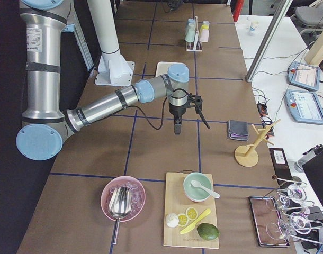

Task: Pick up and place green cup on tray

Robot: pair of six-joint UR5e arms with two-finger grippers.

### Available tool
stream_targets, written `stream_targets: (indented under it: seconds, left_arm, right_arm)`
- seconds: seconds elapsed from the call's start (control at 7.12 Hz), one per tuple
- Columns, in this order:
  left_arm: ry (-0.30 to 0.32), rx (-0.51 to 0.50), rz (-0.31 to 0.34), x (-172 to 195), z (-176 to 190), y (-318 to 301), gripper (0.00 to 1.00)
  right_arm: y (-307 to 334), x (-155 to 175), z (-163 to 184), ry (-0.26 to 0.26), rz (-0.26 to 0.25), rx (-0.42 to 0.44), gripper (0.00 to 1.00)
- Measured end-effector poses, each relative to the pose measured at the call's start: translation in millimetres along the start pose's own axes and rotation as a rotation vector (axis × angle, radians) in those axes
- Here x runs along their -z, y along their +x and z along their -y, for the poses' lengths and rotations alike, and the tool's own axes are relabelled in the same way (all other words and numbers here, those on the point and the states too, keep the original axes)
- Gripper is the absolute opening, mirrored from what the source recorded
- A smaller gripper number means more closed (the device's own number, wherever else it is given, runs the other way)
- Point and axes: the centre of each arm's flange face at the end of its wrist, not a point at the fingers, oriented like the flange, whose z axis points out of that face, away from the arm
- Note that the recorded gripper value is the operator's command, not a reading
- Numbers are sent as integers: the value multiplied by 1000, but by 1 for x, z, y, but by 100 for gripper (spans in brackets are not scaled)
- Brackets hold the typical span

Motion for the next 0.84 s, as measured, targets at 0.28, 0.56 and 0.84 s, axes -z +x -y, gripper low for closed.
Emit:
stream_targets:
  seconds: [0.28, 0.56, 0.84]
  left_arm:
    - [-87, -231, 105, -9, 39, 26, 99]
    - [-180, -436, 167, -26, 89, 43, 99]
    - [-257, -667, 220, -39, 116, 60, 99]
  right_arm:
    - [18, -4, -3, -9, -9, 5, 100]
    - [30, -5, -3, -12, -14, -8, 100]
    - [31, -5, -3, -14, -9, -13, 100]
